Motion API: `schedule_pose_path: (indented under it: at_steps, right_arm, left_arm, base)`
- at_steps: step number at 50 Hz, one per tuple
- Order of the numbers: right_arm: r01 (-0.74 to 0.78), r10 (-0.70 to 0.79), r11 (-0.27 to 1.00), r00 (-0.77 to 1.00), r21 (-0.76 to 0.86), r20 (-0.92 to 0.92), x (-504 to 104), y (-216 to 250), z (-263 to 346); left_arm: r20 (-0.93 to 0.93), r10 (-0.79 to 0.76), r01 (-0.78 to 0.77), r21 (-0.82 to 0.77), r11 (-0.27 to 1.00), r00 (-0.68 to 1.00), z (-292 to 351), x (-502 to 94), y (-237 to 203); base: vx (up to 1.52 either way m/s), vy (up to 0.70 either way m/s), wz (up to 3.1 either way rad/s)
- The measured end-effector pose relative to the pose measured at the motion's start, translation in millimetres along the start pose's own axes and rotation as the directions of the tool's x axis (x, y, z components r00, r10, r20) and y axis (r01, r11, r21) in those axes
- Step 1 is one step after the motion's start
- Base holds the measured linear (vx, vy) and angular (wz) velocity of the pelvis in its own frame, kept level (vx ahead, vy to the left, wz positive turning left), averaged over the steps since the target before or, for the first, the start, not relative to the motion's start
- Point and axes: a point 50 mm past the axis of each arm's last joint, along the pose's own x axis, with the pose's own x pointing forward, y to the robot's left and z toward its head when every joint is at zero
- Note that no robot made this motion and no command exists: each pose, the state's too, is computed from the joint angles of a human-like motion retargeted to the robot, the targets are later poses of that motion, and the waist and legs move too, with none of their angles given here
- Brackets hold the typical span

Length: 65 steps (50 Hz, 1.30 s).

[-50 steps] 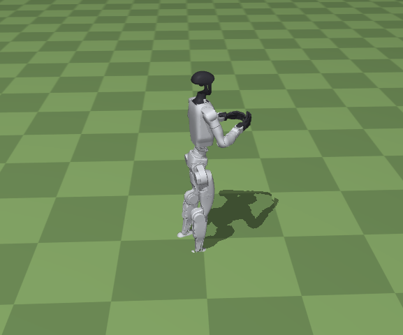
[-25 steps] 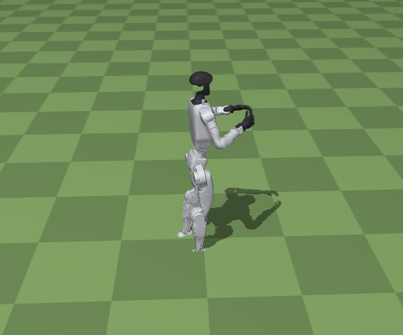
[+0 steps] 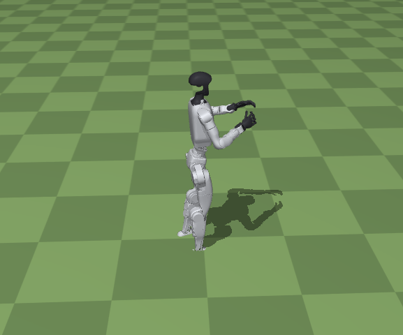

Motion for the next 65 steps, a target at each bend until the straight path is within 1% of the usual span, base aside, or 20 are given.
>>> schedule_pose_path:
  at_steps: [8,13,19,23,28,31,34,39,44,49,53,57,61,65]
  right_arm:
    - [0.023,-0.023,0.991,1.0,0.13,0.001,-4,-4,3]
    - [0.07,-0.055,0.97,0.996,0.232,-0.071,-16,-12,-9]
    - [0.117,-0.054,0.918,0.984,0.379,-0.172,-27,-8,-28]
    - [0.122,-0.017,0.871,0.976,0.476,-0.219,-29,-1,-38]
    - [0.119,0.064,0.788,0.96,0.604,-0.273,-30,10,-52]
    - [0.12,0.099,0.735,0.955,0.667,-0.28,-22,7,-58]
    - [0.123,0.094,0.697,0.961,0.707,-0.26,-6,-5,-57]
    - [0.199,-0.028,0.687,0.968,0.699,-0.249,30,-51,-47]
    - [0.303,-0.168,0.691,0.951,0.656,-0.261,59,-101,-32]
    - [0.349,-0.22,0.713,0.935,0.609,-0.278,76,-131,-22]
    - [0.332,-0.193,0.763,0.936,0.554,-0.295,79,-141,-22]
    - [0.267,-0.124,0.826,0.945,0.496,-0.303,76,-138,-27]
    - [0.191,-0.038,0.856,0.95,0.48,-0.31,62,-120,-42]
    - [0.131,0.045,0.833,0.953,0.538,-0.301,38,-87,-59]
  left_arm:
    - [-0.037,-0.001,-0.004,-0.132,0.991,0.999,-2,-4,-10]
    - [-0.077,-0.033,0.013,-0.243,0.97,0.997,-4,-14,-26]
    - [-0.135,-0.089,0.037,-0.348,0.937,0.987,-8,-30,-46]
    - [-0.172,-0.149,0.069,-0.403,0.913,0.974,-11,-42,-60]
    - [-0.2,-0.256,0.135,-0.476,0.869,0.946,-13,-60,-77]
    - [-0.211,-0.333,0.18,-0.527,0.831,0.919,-15,-74,-87]
    - [-0.232,-0.401,0.207,-0.577,0.79,0.886,-18,-91,-94]
    - [-0.295,-0.478,0.198,-0.643,0.74,0.827,-28,-119,-101]
    - [-0.339,-0.508,0.176,-0.669,0.722,0.792,-36,-134,-103]
    - [-0.342,-0.519,0.189,-0.664,0.723,0.784,-40,-130,-105]
    - [-0.347,-0.537,0.216,-0.649,0.729,0.768,-45,-127,-107]
    - [-0.362,-0.576,0.254,-0.639,0.726,0.733,-49,-129,-115]
    - [-0.332,-0.568,0.27,-0.631,0.727,0.754,-44,-111,-119]
    - [-0.285,-0.508,0.246,-0.622,0.743,0.813,-33,-80,-117]
  base:
    - [0.0,0.0,0.0]
    - [0.0,0.0,0.0]
    - [0.0,0.0,0.0]
    - [0.0,0.0,0.0]
    - [0.0,0.0,0.0]
    - [0.0,0.0,0.0]
    - [0.0,0.0,0.0]
    - [0.0,0.0,0.0]
    - [0.0,0.0,0.0]
    - [0.0,0.0,0.0]
    - [-0.06,-0.05,0.04]
    - [-0.08,-0.06,-0.01]
    - [-0.11,-0.08,-0.12]
    - [-0.16,-0.09,-0.23]
